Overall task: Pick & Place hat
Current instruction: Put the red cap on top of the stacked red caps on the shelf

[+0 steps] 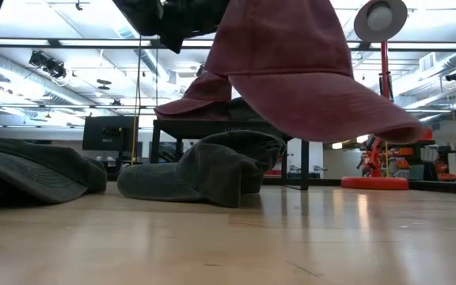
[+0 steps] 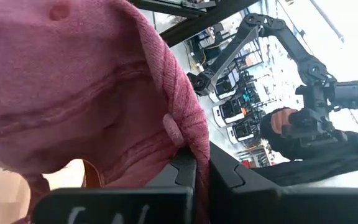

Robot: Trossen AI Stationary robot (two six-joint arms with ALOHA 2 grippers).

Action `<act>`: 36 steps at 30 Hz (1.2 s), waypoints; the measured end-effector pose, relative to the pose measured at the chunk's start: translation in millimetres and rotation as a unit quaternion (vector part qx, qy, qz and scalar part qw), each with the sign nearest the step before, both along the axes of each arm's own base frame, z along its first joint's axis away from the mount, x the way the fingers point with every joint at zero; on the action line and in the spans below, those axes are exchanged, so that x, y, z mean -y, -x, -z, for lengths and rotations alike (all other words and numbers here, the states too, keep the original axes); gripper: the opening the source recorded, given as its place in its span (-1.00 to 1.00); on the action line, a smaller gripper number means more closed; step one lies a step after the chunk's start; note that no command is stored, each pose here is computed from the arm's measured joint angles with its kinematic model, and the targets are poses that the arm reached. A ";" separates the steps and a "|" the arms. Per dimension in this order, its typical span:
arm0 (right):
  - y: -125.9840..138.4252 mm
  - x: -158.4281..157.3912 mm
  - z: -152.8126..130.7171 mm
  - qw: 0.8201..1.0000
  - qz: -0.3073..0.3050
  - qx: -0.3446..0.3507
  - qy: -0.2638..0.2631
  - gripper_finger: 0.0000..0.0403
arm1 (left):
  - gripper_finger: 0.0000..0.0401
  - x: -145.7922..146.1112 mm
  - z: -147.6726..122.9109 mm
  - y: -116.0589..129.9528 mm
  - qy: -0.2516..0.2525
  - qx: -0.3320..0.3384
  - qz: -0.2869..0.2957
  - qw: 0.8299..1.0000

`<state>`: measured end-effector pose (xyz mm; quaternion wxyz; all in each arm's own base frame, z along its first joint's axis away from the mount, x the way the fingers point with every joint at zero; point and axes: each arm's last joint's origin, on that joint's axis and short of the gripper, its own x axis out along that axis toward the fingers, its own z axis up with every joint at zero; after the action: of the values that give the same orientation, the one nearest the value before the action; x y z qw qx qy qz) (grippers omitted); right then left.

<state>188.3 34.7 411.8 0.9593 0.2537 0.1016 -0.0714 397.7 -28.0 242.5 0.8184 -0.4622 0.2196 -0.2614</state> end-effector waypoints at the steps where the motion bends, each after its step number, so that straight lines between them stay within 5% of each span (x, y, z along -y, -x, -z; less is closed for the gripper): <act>1: 0.0 0.0 0.0 1.000 0.000 0.000 0.000 0.06 | -0.93 0.1 0.9 -0.6 0.002 -0.001 0.000 1.000; 9: 0.0 0.0 -0.1 1.000 -0.002 0.000 0.007 0.06 | -0.91 -0.9 3.9 -2.6 -0.005 -0.001 -0.024 1.000; 29: 0.0 0.0 0.1 1.000 -0.002 -0.001 0.008 0.06 | -0.14 5.7 4.0 -2.4 -0.004 -0.004 -0.027 1.000; 36: -0.1 -0.1 0.2 1.000 -0.002 -0.001 0.008 0.06 | -0.03 6.0 4.0 -2.0 -0.002 -0.004 -0.017 1.000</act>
<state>188.4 34.8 411.6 0.9613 0.2460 0.1023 -0.0705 399.7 -34.0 238.5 0.8228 -0.4651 0.2155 -0.2454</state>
